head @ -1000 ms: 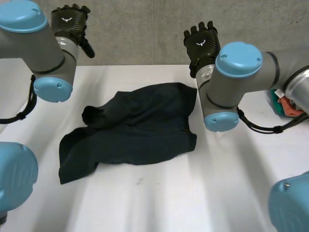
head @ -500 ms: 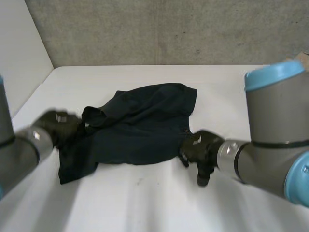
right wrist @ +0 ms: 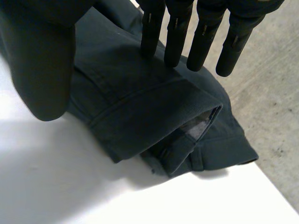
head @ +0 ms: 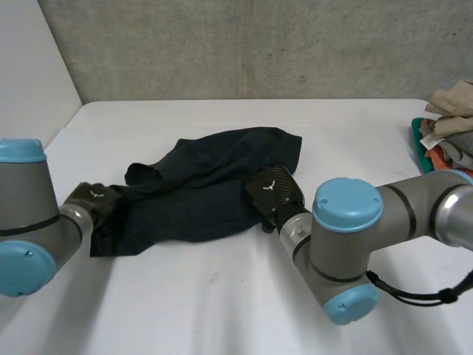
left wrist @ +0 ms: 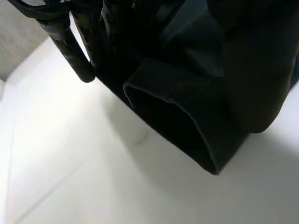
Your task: Fold the laundry.
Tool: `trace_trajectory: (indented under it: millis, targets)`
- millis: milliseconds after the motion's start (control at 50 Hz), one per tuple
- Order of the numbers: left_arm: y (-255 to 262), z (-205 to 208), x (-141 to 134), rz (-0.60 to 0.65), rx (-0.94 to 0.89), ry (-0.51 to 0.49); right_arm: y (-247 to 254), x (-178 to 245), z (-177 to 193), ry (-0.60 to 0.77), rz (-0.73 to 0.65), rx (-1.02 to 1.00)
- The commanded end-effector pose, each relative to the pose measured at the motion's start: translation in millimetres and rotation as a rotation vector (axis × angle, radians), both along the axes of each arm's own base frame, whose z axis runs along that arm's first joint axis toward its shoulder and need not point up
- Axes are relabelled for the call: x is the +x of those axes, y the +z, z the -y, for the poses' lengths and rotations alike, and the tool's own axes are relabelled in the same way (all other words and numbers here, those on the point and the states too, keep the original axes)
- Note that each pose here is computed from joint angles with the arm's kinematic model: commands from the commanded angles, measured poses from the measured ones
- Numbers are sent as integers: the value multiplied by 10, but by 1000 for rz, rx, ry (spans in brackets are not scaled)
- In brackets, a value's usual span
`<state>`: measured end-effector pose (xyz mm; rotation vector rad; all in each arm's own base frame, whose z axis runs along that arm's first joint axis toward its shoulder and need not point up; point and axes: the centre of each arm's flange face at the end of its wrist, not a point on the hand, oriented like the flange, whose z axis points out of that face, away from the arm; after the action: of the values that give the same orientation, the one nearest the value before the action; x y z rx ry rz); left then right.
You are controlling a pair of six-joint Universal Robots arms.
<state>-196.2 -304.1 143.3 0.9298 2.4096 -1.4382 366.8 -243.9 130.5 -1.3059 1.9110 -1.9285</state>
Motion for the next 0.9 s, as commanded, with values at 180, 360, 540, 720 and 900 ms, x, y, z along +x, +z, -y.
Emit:
trace_trajectory:
  millis: [180,360,540,720,900]
  targets:
    - [-47,171,-169,69,-102,-41,-259,224,350,-18,-26,-87]
    - [927,-128,-135,-61,-274,-21,796,-208,313,-97,75,-53]
    - [2461,-894,-114,-408,-529,-88,2166,-787,161,-144,102,-91]
    - [2436,-818,-368,-418,-382,-115,2138,-846,409,-182,36,18]
    - [1774,-12,-737,-335,-252,-88,1478,-626,750,-149,-90,79]
